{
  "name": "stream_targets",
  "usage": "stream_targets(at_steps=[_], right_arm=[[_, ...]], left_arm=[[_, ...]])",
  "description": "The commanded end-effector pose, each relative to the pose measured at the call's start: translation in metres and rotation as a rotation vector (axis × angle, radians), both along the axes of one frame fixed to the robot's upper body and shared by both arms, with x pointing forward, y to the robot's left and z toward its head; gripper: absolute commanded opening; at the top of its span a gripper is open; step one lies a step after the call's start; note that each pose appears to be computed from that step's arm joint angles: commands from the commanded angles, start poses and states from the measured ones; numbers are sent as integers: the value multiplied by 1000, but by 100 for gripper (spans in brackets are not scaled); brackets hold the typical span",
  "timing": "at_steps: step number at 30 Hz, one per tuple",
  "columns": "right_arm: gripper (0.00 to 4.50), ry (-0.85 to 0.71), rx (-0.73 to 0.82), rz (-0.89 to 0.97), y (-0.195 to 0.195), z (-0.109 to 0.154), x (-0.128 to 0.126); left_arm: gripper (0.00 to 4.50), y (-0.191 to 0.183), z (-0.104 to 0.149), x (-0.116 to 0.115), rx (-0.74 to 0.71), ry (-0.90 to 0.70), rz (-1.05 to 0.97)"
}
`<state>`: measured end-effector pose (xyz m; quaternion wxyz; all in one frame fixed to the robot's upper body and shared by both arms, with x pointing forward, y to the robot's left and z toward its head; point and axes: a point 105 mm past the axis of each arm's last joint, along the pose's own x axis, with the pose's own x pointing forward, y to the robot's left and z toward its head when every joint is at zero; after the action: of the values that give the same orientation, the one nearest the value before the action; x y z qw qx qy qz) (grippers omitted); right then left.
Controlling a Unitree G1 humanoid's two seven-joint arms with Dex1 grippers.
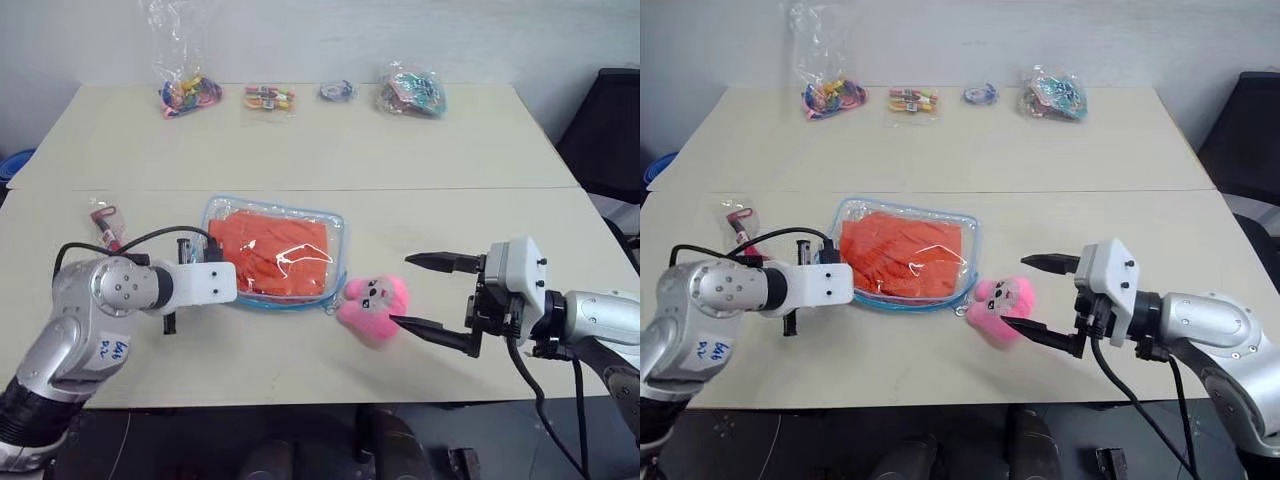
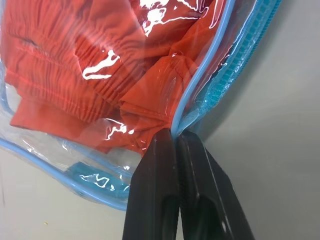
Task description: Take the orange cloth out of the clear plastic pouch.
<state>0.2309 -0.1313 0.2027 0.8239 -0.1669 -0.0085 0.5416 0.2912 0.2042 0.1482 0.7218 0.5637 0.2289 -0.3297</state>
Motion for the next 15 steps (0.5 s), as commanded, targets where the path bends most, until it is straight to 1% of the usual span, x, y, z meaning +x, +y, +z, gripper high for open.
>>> stream_targets(at_steps=[1,3,6,9,12,13,15], right_arm=[[450,-41,-12,22,2,7,-2],[450,-41,-11,23,1,8,-1],[450,-39,-10,24,1,7,0],[450,-33,-9,24,3,4,0],[450,-26,0,30,6,2,0],[450,-25,4,32,7,2,0],[450,-24,9,32,8,1,0]], left_arm=[[25,2,-3,-2,-8,-15,19],[70,4,-3,-1,-25,-29,35],[162,8,-2,-1,-31,-27,46],[253,13,9,3,-60,-59,60],[342,6,23,6,-127,-76,-8],[342,5,29,9,-131,-105,-30],[342,2,34,11,-91,-125,-96]])
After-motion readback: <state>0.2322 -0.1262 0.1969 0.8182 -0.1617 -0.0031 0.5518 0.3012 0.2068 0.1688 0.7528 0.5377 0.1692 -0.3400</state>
